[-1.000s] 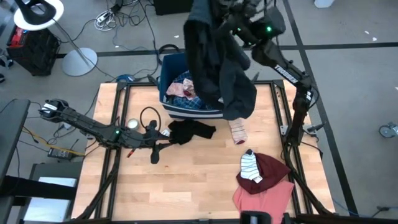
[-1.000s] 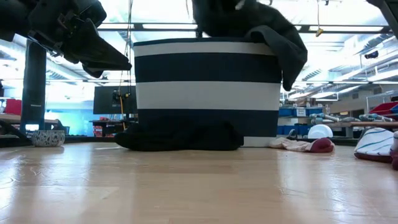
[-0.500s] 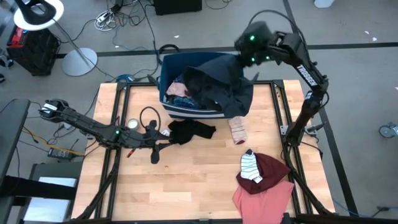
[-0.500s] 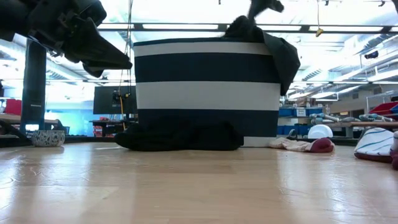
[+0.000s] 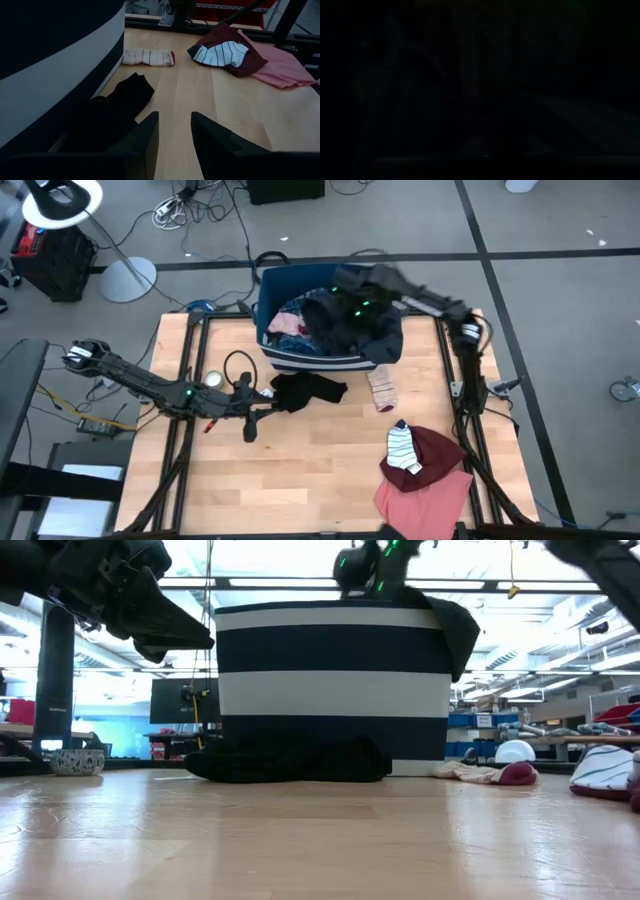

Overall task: Sort clothes
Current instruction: Put the black short into the laundry organizer

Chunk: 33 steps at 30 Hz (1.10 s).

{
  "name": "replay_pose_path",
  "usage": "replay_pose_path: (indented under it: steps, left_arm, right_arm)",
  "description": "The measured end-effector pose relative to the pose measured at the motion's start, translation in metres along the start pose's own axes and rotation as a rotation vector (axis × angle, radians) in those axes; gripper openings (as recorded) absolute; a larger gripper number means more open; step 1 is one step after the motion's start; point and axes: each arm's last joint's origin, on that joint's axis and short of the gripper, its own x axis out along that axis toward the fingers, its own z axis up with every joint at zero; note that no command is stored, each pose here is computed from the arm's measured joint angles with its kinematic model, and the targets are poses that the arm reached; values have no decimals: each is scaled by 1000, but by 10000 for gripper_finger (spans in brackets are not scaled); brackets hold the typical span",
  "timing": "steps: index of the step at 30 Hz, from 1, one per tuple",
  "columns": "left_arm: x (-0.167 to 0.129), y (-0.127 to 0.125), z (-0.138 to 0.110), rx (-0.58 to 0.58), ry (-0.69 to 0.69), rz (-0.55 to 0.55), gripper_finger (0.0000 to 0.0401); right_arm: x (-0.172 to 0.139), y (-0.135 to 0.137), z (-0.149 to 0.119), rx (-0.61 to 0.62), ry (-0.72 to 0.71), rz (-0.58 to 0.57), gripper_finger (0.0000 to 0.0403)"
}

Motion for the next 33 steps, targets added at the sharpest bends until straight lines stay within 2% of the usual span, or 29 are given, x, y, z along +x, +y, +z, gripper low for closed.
replay_pose_path:
  steps: [5,9,12,15,21,28,33]
  left_arm:
    - [0,0,0,0,0,0,120]
    - [0,0,0,-1,-2,0,120]
    - [0,0,0,-2,-1,-1,120]
    - [0,0,0,-1,0,-6,120]
    - [0,0,0,-2,0,-8,120]
    - [0,0,0,-2,0,-8,120]
    - [0,0,0,-2,0,-8,120]
  right_arm:
    - [74,6,25,-35,56,-11,24]
    - [115,9,34,-37,93,-17,55]
    - [129,9,35,-35,119,-18,84]
    - [128,9,34,-33,119,-11,114]
    - [84,6,31,-40,28,0,161]
    - [-20,0,5,-52,-187,24,176]
    - [-96,-3,-31,-60,-369,56,175]
